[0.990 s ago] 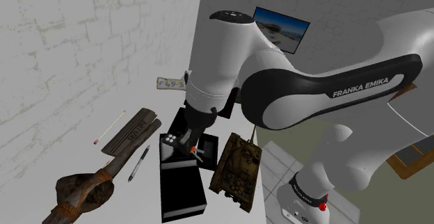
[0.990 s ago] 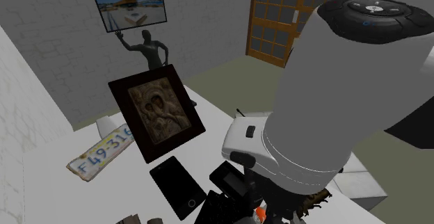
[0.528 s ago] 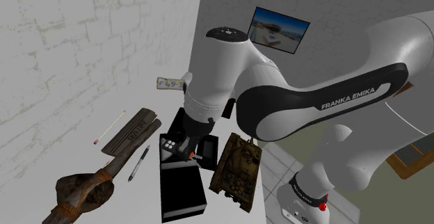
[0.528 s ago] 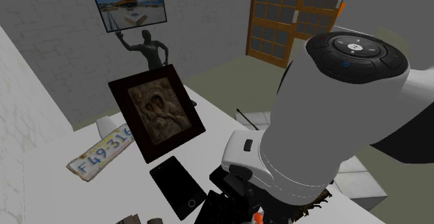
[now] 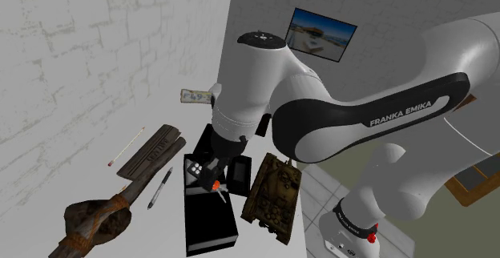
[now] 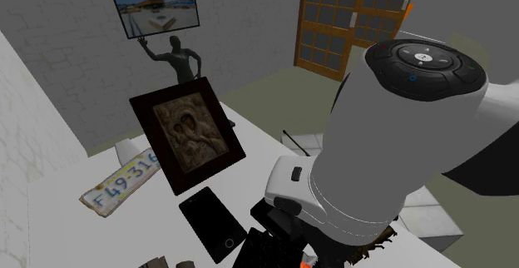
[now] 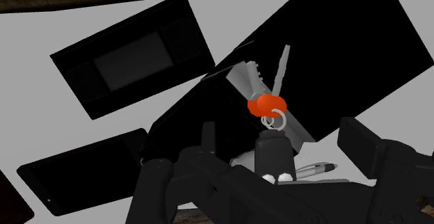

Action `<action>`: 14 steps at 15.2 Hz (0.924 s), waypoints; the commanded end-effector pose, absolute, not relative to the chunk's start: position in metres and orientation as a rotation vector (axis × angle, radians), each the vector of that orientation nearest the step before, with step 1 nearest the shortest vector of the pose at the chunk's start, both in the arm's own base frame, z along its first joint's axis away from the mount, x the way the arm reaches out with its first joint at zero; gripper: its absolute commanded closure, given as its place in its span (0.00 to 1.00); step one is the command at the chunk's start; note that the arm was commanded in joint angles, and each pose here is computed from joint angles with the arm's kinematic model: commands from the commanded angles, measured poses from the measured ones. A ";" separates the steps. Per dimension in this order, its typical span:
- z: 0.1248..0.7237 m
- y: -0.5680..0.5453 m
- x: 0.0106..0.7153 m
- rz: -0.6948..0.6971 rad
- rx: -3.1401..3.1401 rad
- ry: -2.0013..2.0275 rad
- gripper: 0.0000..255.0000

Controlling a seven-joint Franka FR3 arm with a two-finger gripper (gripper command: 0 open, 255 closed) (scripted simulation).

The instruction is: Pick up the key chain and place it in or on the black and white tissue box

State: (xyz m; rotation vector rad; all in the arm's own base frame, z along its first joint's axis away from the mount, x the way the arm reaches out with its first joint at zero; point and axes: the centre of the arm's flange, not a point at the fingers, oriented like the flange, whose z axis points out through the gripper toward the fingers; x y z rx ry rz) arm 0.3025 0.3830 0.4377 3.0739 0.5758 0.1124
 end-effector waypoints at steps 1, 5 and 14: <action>0.438 0.383 0.302 0.112 3.074 0.576 0.00; 0.477 0.383 0.300 0.112 3.074 0.576 0.00; 0.488 0.383 0.299 0.112 3.074 0.576 0.00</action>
